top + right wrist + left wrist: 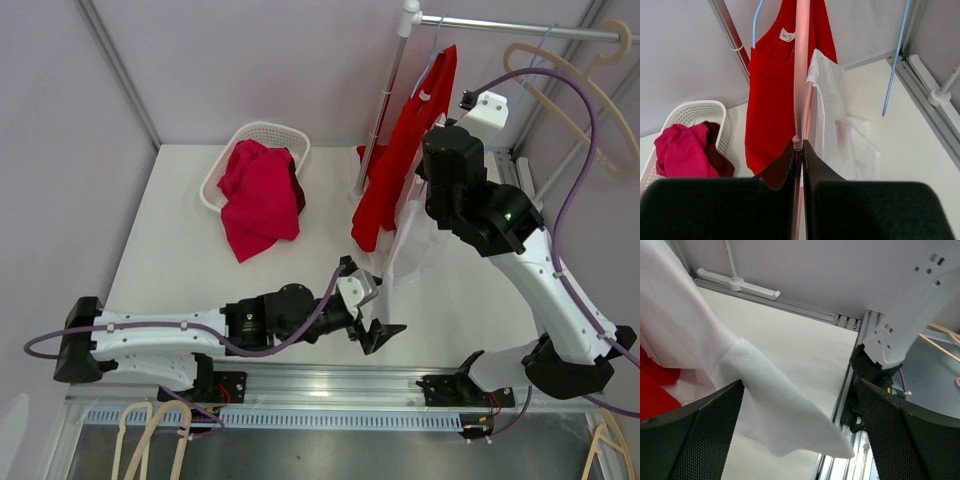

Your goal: Remove the t-shirt from the hanger

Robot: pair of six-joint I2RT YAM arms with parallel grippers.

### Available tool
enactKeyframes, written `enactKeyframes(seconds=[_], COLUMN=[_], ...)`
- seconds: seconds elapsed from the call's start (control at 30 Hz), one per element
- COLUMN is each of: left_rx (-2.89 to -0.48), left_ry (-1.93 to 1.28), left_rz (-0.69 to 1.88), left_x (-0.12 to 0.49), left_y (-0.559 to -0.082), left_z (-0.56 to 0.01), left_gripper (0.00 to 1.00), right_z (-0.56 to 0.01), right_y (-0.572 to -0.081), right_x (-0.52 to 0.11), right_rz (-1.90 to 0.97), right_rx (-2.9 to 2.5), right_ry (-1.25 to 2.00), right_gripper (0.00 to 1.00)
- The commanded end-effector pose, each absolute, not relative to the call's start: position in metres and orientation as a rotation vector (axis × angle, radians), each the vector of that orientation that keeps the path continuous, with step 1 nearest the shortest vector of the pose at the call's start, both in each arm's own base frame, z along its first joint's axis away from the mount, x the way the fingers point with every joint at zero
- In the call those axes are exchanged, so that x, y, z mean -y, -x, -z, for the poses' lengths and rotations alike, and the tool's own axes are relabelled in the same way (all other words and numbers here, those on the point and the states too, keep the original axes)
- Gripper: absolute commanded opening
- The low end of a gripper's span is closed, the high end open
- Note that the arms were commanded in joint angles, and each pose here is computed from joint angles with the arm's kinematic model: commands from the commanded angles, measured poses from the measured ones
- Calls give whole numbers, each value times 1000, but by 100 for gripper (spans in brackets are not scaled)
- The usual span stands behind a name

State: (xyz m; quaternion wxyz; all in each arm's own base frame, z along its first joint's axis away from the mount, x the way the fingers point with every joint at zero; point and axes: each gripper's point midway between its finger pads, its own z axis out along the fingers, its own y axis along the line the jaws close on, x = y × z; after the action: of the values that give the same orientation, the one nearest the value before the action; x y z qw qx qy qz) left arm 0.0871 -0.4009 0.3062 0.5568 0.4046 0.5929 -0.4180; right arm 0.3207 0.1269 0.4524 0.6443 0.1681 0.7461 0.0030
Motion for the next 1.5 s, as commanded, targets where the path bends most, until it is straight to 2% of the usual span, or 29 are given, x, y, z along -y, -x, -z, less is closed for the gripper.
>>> enactKeyframes(seconds=[0.0,0.07,0.1,0.17,0.23,0.57,0.8,0.93,1.1,1.27,1.37,1.4,1.47], left_rx=[-1452,-1498,-1531,-1565,-1583,-1543,-1513,-1538,-1570,-1588,-1606,-1635,-1696], left_ry=[-839,-778,-788,-784,-799,-798,-828,-880,-936,-1015,-989,-935,-954], left_rz=[948,850,806,722,694,718,745,789,1013,1026,968,924,954], left_x=[412,413,412,414,414,386,353,345,357,374,378,382,391], left_y=[-103,-120,-124,-134,-135,-109,-69,-46,1,31,24,6,-9], left_z=[-322,-322,-313,-305,-300,-313,-333,-317,-280,-257,-249,-243,-229], left_gripper=[100,99,95,43,1,1,1,1,1,1,1,5,4], right_z=[-473,-476,-476,-479,-480,-486,-485,-485,-482,-479,-478,-482,-480], right_y=[-319,-318,-318,-317,-316,-321,-336,-346,-358,-363,-362,-359,-353], right_x=[-122,-123,-123,-121,-119,-115,-111,-104,-103,-104,-109,-111,-118], right_rz=[-42,-50,-48,-46,-33,33,49,74,66,72,35,10,-15], right_rx=[-1613,-1606,-1605,-1595,-1593,-1563,-1556,-1546,-1558,-1564,-1580,-1581,-1599], right_ry=[-460,-458,-454,-457,-452,-451,-459,-473,-470,-470,-460,-459,-435], right_gripper=[0,0,0,0,0,0,0,0,0,0,0,0,0])
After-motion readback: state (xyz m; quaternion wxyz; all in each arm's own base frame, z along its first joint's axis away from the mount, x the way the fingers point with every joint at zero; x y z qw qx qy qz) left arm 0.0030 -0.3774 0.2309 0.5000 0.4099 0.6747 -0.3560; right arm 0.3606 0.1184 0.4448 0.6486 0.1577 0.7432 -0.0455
